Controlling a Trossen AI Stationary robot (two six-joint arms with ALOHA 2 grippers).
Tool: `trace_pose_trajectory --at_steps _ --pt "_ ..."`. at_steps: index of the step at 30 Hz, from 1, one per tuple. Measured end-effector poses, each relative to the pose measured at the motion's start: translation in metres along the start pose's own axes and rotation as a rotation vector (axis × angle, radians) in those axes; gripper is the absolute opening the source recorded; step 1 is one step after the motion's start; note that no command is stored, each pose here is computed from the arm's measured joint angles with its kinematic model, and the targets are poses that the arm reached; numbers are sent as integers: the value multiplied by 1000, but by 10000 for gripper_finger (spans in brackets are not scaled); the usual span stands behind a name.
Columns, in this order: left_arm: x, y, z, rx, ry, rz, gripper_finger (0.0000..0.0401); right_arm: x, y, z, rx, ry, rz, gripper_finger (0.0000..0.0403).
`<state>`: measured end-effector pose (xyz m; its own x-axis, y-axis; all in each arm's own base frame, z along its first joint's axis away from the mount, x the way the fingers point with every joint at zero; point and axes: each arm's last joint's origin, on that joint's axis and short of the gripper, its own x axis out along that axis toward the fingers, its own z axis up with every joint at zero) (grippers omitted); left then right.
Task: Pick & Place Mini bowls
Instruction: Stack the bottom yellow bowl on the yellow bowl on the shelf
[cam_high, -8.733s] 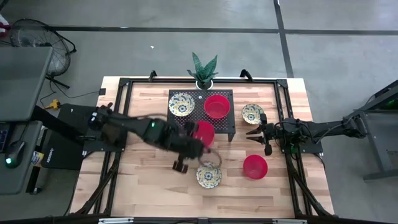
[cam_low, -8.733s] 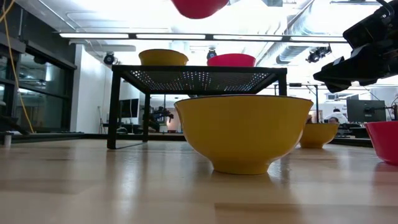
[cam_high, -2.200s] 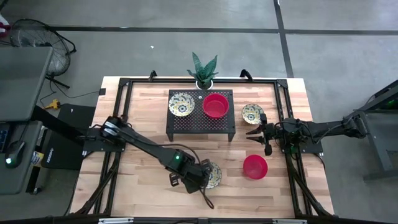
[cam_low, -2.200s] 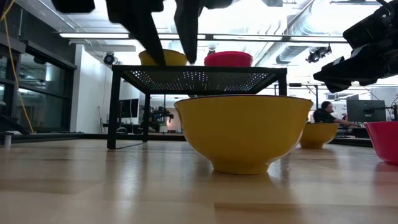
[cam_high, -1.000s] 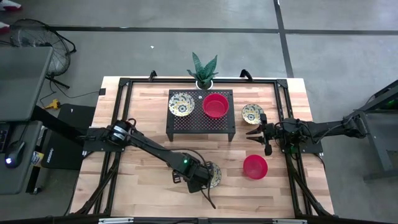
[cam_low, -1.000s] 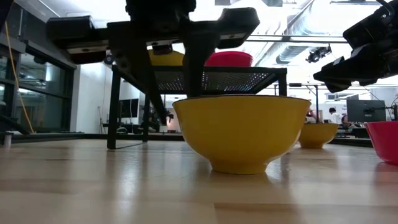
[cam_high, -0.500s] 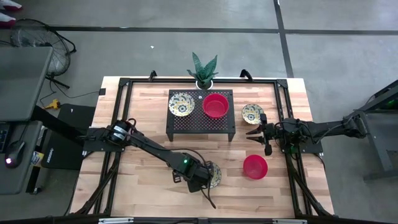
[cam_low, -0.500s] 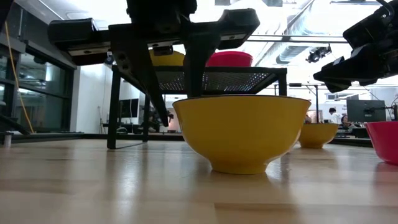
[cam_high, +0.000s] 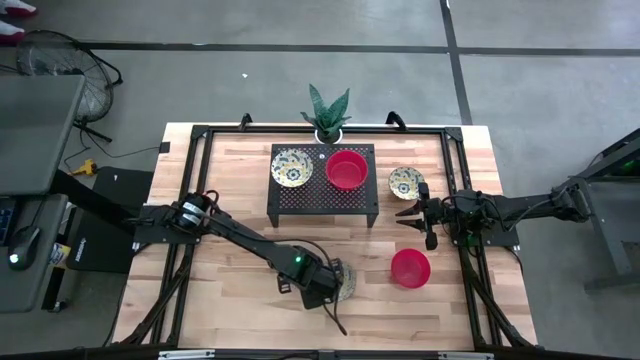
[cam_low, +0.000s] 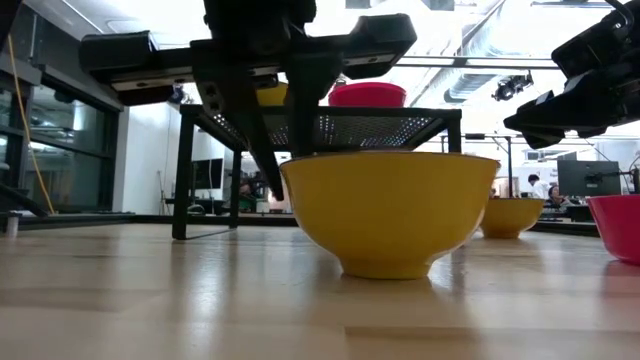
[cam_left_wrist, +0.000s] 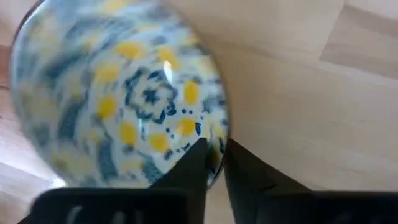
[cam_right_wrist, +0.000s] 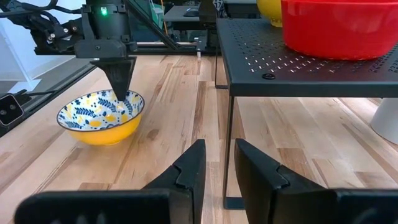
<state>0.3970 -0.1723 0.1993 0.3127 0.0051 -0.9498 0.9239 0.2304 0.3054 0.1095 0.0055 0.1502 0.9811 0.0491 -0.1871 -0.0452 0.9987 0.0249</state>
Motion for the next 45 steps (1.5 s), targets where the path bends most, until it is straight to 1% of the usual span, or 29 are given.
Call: trace_pose_trajectory --at_steps 2,3,20,25,29,37,42,45 --pt "-1 0 0 -4 2 8 16 0 0 0 0 0 0 73" --pt "-2 2 1 -8 -3 19 11 0 0 0 0 0 0 73" --pt "-2 1 0 -60 22 32 3 0 0 0 0 0 0 73" --pt "-8 5 1 -93 33 39 1 0 0 0 0 0 0 73" --pt "-16 8 2 -114 68 49 0 0 0 0 0 0 0 73" --pt "-36 10 13 -131 75 78 0 0 0 0 0 0 0 73" --pt "-56 9 24 -113 56 95 0 0 0 0 0 0 0 73" --pt "-74 11 32 -113 26 126 0 0 0 0 0 0 0 73"
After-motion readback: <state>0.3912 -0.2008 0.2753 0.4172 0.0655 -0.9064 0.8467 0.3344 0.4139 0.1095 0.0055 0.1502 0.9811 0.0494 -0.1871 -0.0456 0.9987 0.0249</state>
